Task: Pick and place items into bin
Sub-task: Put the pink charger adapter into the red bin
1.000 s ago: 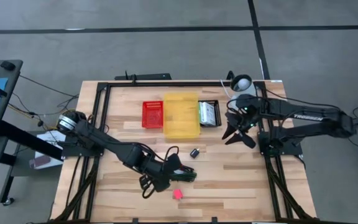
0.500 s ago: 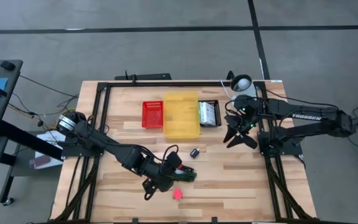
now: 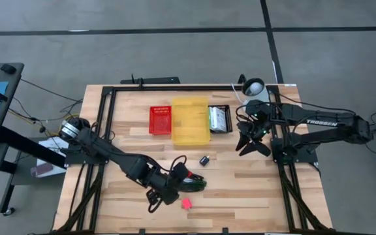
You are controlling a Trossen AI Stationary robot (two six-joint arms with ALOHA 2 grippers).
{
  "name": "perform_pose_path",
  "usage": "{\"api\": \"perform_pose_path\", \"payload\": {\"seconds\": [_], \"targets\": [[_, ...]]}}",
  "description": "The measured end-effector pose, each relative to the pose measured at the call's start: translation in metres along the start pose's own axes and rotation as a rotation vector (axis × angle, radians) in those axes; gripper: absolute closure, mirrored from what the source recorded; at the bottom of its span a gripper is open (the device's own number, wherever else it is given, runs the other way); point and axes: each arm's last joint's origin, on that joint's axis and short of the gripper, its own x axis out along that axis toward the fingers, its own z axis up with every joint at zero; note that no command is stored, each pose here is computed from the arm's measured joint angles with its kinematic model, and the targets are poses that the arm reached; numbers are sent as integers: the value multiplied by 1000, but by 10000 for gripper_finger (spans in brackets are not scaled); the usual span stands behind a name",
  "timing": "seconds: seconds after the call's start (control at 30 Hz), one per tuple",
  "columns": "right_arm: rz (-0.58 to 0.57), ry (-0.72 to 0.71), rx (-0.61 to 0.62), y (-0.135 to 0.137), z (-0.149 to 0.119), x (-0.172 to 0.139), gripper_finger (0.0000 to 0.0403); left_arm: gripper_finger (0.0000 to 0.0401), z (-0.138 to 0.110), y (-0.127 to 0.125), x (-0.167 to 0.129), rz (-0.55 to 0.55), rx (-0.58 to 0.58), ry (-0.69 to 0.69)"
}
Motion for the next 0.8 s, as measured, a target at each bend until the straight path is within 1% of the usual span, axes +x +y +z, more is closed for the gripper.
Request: {"api": "perform_pose_path", "payload": {"seconds": [0.17, 0.23, 0.3, 0.4, 0.6, 0.73, 0.8], "targets": [[0, -1, 23, 0, 0, 0, 268, 211, 3, -4, 0, -2, -12, -8], [0, -2, 23, 0, 0, 0, 269, 211, 5, -4, 8, -4, -11, 3], [0, -2, 23, 0, 0, 0, 270, 211, 7, -5, 19, -27, -2, 48], [0, -2, 22, 0, 0, 0, 270, 211, 19, -2, 33, -54, 26, 89], [0, 0, 25, 0, 0, 0, 269, 211, 40, 2, 51, -124, 84, 182], [0, 6, 32, 0, -1, 0, 270, 211, 51, -3, 64, -154, 154, 200], [1, 10, 36, 0, -1, 0, 269, 211, 55, -4, 68, -162, 161, 192]]}}
